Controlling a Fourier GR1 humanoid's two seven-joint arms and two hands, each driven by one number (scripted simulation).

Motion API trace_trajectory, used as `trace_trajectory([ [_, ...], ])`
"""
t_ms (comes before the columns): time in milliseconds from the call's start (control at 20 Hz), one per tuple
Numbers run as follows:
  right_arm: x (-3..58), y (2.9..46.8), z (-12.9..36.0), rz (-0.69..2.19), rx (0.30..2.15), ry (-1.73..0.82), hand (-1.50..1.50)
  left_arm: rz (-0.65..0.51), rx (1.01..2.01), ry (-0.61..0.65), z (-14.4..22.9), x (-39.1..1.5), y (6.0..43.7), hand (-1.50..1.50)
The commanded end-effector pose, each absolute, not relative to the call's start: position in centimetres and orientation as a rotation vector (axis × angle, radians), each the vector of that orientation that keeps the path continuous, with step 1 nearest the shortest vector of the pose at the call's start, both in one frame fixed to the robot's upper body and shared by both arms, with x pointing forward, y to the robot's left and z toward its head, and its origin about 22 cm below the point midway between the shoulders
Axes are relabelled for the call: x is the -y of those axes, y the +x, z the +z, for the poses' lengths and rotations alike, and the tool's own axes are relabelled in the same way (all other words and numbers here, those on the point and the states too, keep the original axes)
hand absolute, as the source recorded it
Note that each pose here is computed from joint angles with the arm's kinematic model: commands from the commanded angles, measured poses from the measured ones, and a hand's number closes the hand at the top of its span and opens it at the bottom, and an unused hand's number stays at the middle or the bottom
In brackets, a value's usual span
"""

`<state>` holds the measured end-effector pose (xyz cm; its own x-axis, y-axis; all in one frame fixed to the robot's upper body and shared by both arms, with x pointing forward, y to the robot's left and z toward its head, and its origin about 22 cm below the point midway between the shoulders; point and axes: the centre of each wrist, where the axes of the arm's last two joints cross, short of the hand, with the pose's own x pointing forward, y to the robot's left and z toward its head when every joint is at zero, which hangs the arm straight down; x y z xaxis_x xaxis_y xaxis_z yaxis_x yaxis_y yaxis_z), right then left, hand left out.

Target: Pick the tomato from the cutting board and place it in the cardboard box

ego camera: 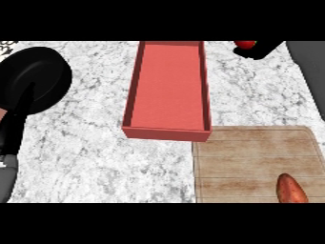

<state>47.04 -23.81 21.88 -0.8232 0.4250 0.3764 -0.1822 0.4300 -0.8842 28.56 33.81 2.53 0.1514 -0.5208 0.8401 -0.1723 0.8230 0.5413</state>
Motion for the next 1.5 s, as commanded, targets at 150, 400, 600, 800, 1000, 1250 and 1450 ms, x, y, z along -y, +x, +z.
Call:
trace_trajectory([
  [150,15.9,48.2,23.1,1.37,2.077,0.063,1.5,-0.261,1.403,0.619,2.7,-34.1,28.7,0.0],
  [400,10.6,47.9,22.5,1.339,1.976,0.121,1.5,-0.26,1.405,0.604,1.6,-33.8,28.2,0.0],
  [600,6.1,46.9,22.3,1.352,1.949,0.175,1.5,-0.246,1.411,0.621,1.3,-34.9,27.6,0.0],
  [800,3.7,46.2,20.3,1.363,1.92,0.115,1.5,-0.258,1.413,0.606,1.3,-34.8,27.2,0.0],
  [1000,3.0,46.0,20.0,1.406,1.906,0.09,1.5,-0.27,1.411,0.598,2.6,-34.3,28.8,0.0],
  [1250,4.1,45.9,16.1,1.324,1.755,0.008,-1.5,-0.285,1.434,0.561,1.4,-32.3,29.1,0.0],
  [1450,4.6,45.9,14.8,1.327,1.669,0.058,-1.5,-0.318,1.451,0.57,2.6,-33.4,29.6,0.0],
])
